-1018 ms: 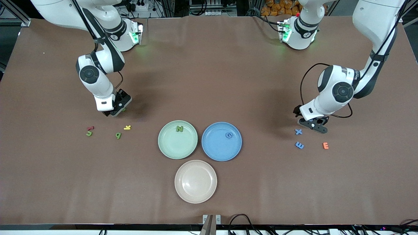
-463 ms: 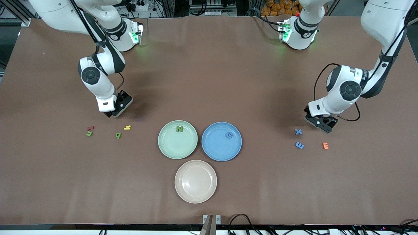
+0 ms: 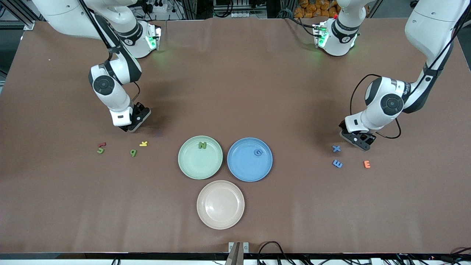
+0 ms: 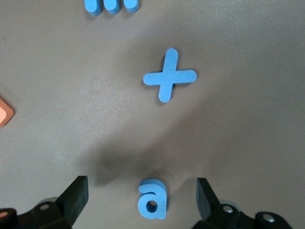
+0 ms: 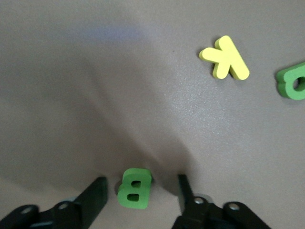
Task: Sort letters by color into matching plates
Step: 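Grasp the green B with the right gripper while the left gripper grasps blue a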
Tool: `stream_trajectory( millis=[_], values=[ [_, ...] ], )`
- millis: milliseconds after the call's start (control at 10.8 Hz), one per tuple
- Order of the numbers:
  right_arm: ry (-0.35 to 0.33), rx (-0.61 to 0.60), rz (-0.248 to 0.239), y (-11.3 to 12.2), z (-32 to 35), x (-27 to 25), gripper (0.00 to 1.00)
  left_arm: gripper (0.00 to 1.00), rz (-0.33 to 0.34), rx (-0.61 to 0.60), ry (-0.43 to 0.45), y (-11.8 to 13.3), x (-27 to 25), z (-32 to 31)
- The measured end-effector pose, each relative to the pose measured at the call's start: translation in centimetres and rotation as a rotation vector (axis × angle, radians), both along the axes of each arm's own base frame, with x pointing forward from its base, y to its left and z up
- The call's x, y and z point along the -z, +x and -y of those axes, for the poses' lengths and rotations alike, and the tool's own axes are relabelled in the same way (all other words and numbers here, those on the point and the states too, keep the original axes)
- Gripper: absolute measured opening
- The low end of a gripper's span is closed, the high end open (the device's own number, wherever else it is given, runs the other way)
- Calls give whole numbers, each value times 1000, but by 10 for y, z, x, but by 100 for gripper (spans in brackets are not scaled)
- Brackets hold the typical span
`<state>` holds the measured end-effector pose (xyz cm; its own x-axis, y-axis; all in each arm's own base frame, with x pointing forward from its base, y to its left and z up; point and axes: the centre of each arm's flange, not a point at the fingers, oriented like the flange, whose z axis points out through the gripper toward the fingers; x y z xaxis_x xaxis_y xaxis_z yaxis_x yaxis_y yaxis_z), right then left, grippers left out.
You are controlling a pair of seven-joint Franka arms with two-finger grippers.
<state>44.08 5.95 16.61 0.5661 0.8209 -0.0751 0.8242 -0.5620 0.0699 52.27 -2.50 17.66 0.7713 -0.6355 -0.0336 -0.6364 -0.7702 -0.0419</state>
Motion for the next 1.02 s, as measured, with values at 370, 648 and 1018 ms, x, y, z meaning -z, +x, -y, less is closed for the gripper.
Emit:
stream_trajectory(
  millis=[370, 648, 1018],
  values=[
    [-1, -2, 19, 4, 1, -8, 28, 100, -1, -16, 0, 0, 0, -9],
    [-1, -2, 19, 4, 1, -8, 28, 100, -4, -17, -1, -1, 2, -10],
    [-9, 92, 24, 11, -2, -13, 28, 69, -10, -32, -1, -3, 4, -14]
  ],
)
